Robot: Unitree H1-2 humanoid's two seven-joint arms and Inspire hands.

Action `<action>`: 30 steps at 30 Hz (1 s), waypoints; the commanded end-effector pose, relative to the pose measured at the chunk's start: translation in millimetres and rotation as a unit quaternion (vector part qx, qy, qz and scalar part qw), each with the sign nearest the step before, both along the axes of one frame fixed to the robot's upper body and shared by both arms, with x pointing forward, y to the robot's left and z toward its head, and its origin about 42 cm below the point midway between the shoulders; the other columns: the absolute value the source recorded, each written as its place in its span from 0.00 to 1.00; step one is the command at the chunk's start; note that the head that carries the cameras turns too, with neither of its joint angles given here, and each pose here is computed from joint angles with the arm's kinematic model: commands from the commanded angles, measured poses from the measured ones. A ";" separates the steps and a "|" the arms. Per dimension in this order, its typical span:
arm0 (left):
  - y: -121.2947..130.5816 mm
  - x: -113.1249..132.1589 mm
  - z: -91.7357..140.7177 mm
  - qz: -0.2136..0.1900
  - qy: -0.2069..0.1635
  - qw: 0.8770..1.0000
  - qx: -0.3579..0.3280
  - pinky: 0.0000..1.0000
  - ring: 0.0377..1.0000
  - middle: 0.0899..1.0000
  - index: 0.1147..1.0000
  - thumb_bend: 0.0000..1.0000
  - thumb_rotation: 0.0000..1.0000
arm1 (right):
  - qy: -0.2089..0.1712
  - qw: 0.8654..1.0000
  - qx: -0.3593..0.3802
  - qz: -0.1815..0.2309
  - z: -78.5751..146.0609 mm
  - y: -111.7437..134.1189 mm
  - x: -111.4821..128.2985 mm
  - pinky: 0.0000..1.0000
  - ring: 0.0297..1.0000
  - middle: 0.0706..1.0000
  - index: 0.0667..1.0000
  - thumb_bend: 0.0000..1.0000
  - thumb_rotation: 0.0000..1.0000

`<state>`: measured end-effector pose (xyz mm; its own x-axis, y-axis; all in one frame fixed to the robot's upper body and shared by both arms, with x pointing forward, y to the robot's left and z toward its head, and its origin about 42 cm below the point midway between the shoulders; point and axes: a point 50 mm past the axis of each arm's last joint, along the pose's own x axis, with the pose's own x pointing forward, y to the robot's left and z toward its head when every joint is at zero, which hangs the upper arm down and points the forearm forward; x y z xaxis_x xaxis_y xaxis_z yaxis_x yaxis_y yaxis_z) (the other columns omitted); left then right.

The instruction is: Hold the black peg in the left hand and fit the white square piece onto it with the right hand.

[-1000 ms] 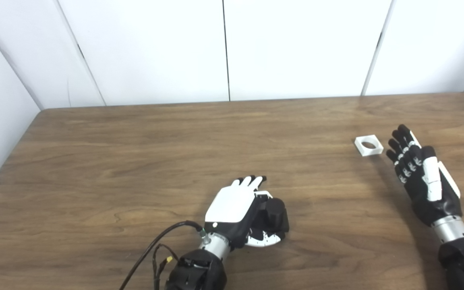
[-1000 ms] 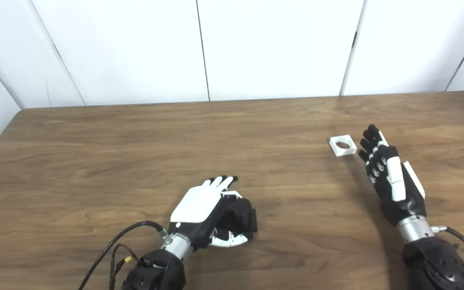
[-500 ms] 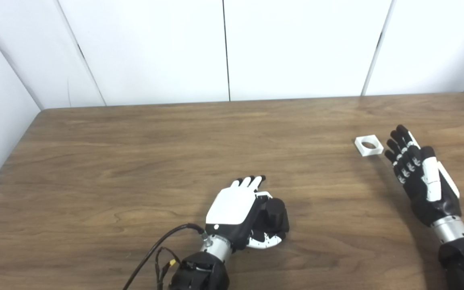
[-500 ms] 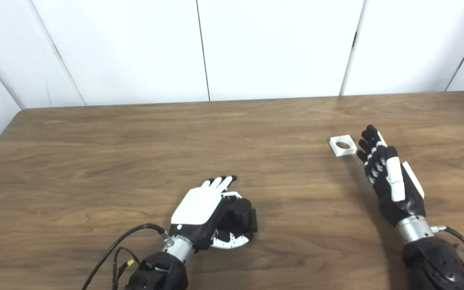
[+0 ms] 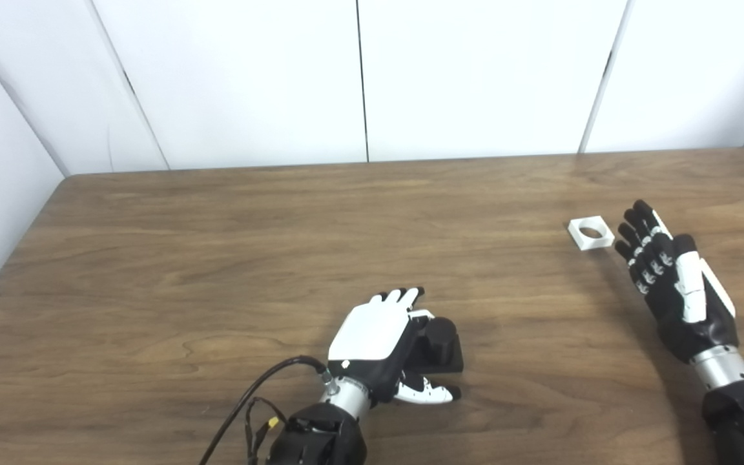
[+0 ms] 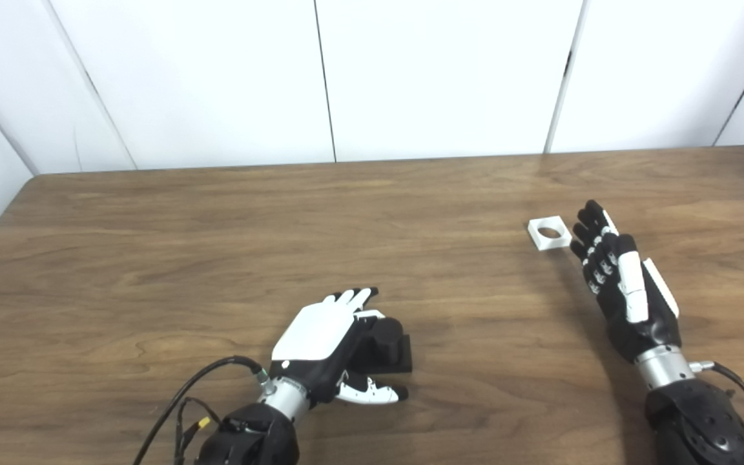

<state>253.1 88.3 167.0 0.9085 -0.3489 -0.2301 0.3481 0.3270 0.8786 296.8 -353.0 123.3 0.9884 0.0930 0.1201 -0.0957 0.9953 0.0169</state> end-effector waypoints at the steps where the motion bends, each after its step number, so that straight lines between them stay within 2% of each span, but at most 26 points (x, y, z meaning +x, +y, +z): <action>1: 6.2 3.6 3.8 0.018 -0.005 1.000 0.012 1.00 1.00 1.00 0.74 0.87 0.38 | 0.105 0.993 0.051 -0.007 -64.9 13.8 -41.2 1.00 1.00 1.00 1.00 0.60 0.99; 9: 11.8 7.0 8.3 0.034 -0.013 0.999 0.012 1.00 1.00 1.00 0.74 0.87 0.36 | 0.106 0.993 0.054 -0.005 -67.9 10.8 -40.2 1.00 1.00 1.00 1.00 0.59 0.98; 18: 18.6 9.9 11.0 0.053 -0.048 0.997 0.028 1.00 1.00 1.00 0.74 0.88 0.35 | 0.103 0.994 0.043 0.005 -68.5 10.3 -36.2 1.00 1.00 1.00 1.00 0.62 0.97; 26: 22.2 10.6 14.8 0.064 -0.057 0.996 0.028 1.00 1.00 1.00 0.74 0.86 0.35 | 0.105 0.993 0.043 0.010 -66.6 9.4 -34.3 1.00 1.00 1.00 1.00 0.62 0.96; 30: 23.9 10.2 18.3 0.072 -0.057 0.995 0.030 1.00 1.00 1.00 0.74 0.86 0.35 | 0.106 0.994 0.034 0.017 -65.7 8.6 -33.8 1.00 1.00 1.00 1.00 0.61 0.99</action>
<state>260.4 107.9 171.0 0.9499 -0.2363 -0.2046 0.2734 0.3105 0.9104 301.7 -350.2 122.8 0.9830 0.1424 0.1159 -0.1444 0.9895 0.0091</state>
